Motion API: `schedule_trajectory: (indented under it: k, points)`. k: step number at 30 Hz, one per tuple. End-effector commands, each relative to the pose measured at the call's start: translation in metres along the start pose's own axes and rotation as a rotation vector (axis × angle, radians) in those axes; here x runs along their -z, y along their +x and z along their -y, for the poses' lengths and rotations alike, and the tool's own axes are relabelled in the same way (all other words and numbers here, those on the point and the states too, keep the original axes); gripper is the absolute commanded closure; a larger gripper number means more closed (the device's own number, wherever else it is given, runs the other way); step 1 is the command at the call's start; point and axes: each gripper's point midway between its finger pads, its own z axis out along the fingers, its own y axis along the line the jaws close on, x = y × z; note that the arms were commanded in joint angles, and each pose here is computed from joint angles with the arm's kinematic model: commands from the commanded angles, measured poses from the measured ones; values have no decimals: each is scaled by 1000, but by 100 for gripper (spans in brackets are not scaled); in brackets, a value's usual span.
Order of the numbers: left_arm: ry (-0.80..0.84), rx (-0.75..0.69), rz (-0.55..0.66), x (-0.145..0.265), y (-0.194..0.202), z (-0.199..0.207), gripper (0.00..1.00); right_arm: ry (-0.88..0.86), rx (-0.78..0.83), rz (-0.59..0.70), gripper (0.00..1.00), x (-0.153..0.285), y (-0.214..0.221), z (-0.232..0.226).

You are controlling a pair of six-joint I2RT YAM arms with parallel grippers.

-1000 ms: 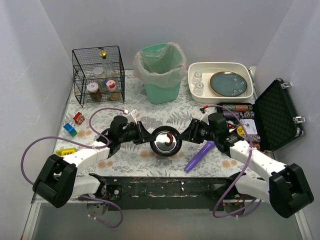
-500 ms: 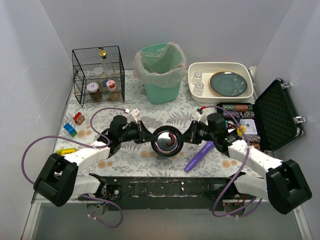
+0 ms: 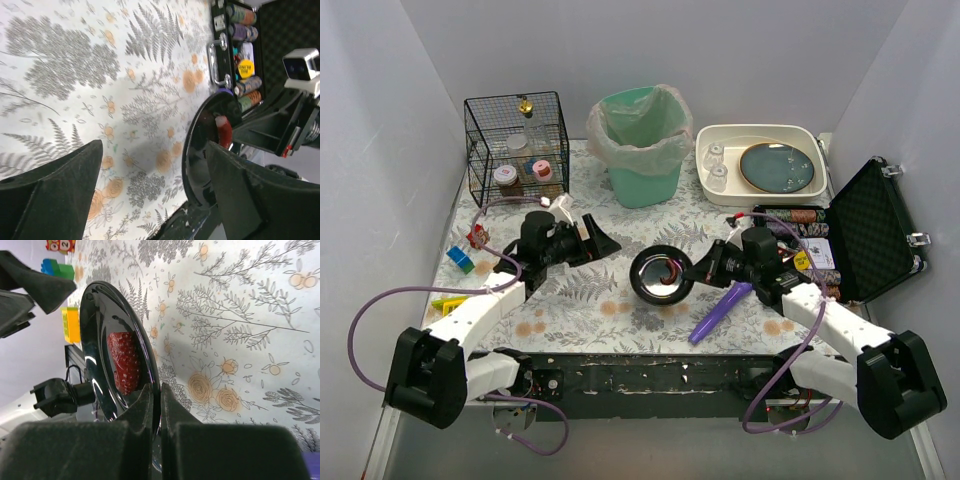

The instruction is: Clear the kitchen counter

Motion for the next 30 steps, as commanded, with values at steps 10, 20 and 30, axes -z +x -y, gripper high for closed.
schedule_trajectory:
  k: [10,20,30]
  points:
    - [-310,-226,185,48,-67,-32,8,12,-96,551,99,67,-145,-88]
    - [-517,-204,247,63,-64,-76,8,22,-166,779,99,56,-268,-148]
    - [-507,-216,223,60,-60,-77,8,1,-223,941,99,5,-374,-178]
